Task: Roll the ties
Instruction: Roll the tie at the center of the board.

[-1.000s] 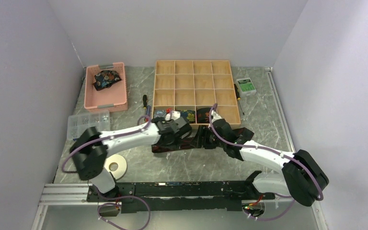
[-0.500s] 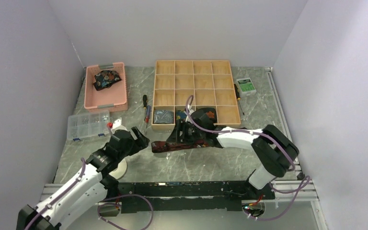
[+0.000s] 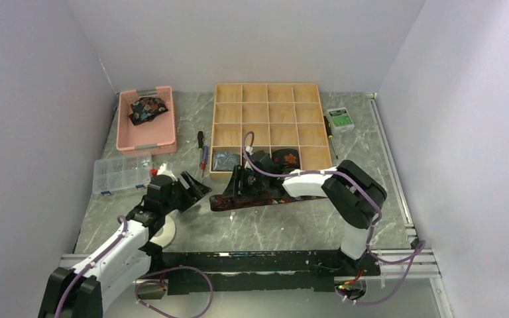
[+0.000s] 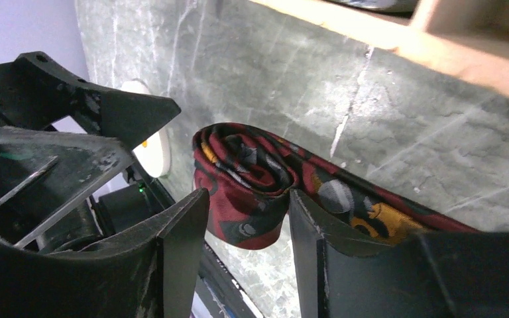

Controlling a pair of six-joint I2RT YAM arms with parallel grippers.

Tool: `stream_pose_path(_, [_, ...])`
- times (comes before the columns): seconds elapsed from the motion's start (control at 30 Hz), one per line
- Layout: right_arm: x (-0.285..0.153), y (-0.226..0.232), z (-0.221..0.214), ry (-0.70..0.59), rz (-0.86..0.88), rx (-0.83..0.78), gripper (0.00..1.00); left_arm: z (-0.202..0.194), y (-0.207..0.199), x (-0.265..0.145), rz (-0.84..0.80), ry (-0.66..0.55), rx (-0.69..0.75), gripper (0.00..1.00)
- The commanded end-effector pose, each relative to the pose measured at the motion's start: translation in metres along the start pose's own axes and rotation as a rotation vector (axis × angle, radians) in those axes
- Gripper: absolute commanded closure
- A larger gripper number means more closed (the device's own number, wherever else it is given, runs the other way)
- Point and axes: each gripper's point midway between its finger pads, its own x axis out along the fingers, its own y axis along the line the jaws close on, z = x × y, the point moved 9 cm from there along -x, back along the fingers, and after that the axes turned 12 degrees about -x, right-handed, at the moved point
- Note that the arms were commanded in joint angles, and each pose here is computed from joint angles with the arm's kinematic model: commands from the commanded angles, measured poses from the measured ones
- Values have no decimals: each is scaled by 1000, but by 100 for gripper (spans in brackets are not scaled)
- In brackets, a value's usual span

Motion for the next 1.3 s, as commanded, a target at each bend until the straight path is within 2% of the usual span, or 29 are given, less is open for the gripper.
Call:
stream_pose_path(0.0, [7,3,5,-14,10,10,51,0,-9,3,-117,53,17,20])
stream_pose_path(0.57, [24,-6,-11,-11,175,57,75,-19,19,6,-100,169,14,23])
stream_pose_path(0.7, [26,-14,-19,-9,171,47,77,-21,23,7,-101,171,17,24])
stream_pose_path(0.97, [27,-21,-25,-5,160,27,78,-17,28,13,-82,180,66,34])
stream_pose_path(1.17, [27,-21,-24,-12,167,16,78,-16,28,20,-92,198,78,38])
stream_pose_path(1.27, [28,-20,-24,-10,174,14,79,-16,26,24,-111,229,93,47])
